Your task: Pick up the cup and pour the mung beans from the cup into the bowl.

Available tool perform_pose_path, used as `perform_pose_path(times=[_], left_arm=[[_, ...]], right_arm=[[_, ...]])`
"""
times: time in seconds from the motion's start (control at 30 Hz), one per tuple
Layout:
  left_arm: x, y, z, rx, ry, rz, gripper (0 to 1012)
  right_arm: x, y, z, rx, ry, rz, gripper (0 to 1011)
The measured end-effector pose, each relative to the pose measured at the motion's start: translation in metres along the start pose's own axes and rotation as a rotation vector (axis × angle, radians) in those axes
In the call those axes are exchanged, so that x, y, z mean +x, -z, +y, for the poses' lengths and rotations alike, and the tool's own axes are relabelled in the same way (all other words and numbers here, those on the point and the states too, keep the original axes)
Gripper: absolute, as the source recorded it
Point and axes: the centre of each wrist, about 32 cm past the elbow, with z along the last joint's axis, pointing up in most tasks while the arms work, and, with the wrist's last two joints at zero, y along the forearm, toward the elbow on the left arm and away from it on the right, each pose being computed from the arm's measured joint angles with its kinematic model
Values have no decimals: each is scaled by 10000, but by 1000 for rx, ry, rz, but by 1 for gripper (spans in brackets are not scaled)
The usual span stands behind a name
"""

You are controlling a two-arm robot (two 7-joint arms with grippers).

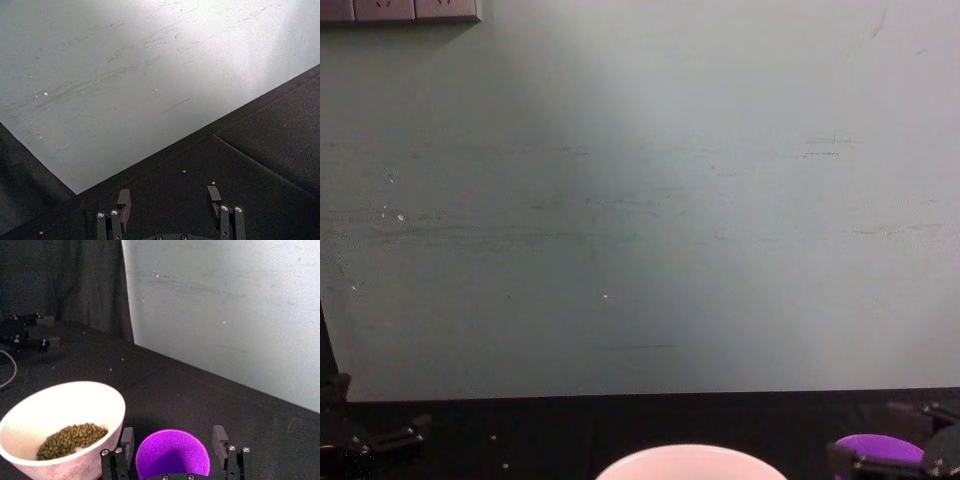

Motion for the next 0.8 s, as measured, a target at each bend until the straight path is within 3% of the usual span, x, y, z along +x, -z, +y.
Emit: perform_pose_path(times=[0.23, 0.33, 0.47, 0.63, 0.8], left_arm=[[0, 0, 0, 0, 0, 0, 1000], [0, 0, 0, 0, 0, 0, 1000], [0, 0, 0, 0, 0, 0, 1000], [0, 0, 0, 0, 0, 0, 1000], [0, 0, 0, 0, 0, 0, 1000]], right_arm=[[-34, -186, -123, 42, 41, 10, 1003], [-79, -269, -196, 65, 102, 11, 1003], [-185, -327, -259, 98, 232, -34, 1003], [-284, -281, -268, 120, 390, -77, 1003], [-376, -102, -217, 158, 550, -136, 1003]])
